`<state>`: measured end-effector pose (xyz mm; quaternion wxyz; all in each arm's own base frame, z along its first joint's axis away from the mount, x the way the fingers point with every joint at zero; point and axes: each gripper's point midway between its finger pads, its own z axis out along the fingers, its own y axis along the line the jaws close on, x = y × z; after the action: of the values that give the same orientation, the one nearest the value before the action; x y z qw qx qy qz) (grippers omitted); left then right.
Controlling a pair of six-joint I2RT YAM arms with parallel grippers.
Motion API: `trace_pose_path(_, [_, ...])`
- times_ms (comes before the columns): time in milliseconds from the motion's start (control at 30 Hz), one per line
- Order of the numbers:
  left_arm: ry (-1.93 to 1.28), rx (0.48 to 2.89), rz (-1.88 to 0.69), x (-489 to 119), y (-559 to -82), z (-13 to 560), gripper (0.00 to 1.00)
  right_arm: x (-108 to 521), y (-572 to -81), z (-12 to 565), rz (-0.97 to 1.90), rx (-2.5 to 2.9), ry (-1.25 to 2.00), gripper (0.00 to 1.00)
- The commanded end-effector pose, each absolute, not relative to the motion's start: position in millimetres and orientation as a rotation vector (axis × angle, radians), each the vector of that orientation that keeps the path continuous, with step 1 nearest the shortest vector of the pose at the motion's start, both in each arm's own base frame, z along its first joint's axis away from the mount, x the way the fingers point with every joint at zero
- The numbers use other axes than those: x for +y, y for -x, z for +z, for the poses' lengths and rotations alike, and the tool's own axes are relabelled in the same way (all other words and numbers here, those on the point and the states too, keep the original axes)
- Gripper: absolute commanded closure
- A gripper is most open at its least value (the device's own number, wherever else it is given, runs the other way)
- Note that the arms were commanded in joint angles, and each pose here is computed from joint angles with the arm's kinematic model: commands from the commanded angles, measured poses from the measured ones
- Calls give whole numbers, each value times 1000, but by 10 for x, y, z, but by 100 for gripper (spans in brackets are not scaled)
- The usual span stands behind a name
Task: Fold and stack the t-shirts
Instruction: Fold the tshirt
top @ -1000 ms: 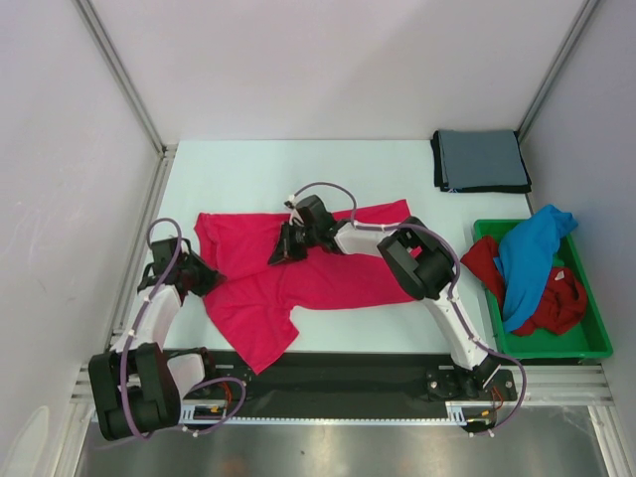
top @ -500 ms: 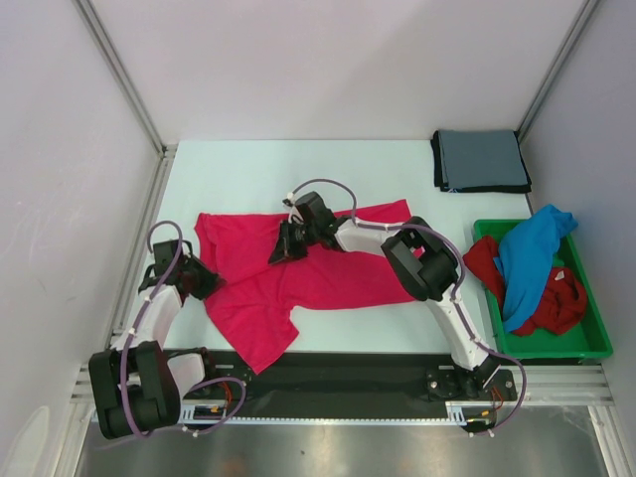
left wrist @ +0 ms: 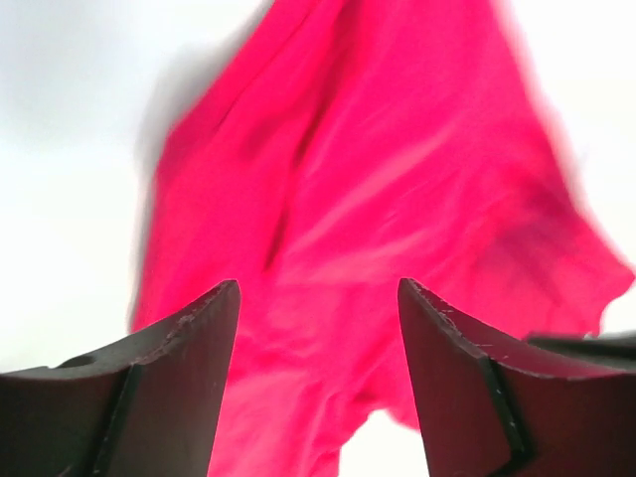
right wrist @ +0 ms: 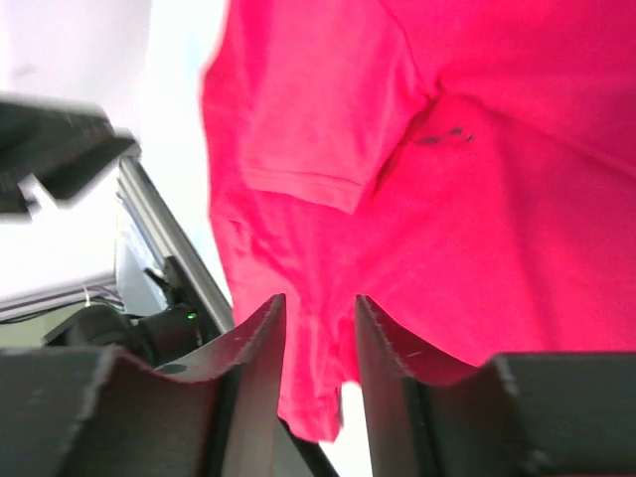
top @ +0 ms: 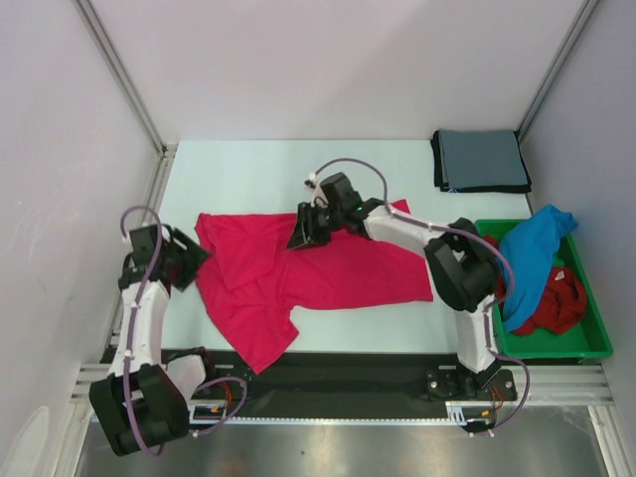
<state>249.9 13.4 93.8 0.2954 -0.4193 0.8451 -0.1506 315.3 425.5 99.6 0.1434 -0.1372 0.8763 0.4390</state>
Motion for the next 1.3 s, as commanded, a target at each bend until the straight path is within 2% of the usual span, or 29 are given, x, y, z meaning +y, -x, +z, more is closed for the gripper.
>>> trace_pose_path(0, [949,2153,-296,406,-2883,1488,27,3971,-3219,1431,1222,2428,442,60])
trace_pose_path(133, [766,2249,-239,555,-3289,1547,22,3655,-3307,1449,1179,2411,412,49])
trace_pose_path(200, [659,2333,-268,571,-3550,1468,20,3438,-3414,1368,1132,2416,376,47])
trace_pose_path(300, [666,2392,-262,663,-3829,1287,20,3209,-3553,1302,1105,2425,320,45])
trace_pose_path(467, [636,2436,-217,763,-4174,997,20,2659,-4013,1215,1034,2406,182,41])
trace_pose_path(500, [613,2489,-170,811,-4199,798,20,2549,-4102,1206,1005,2401,160,41])
trace_pose_path(633, [564,2502,-165,837,-4410,769,20,1998,-4504,1134,883,2403,76,35])
trace_pose_path(867, [531,2561,-126,915,-4516,605,22,1306,-4897,733,656,2483,38,32])
trace_pose_path(1100, [528,2593,-144,891,-4499,462,27,963,-5064,469,513,2536,50,31])
trace_pose_path(1267, [526,2589,-174,852,-4535,453,36,887,-5072,397,492,2549,65,31])
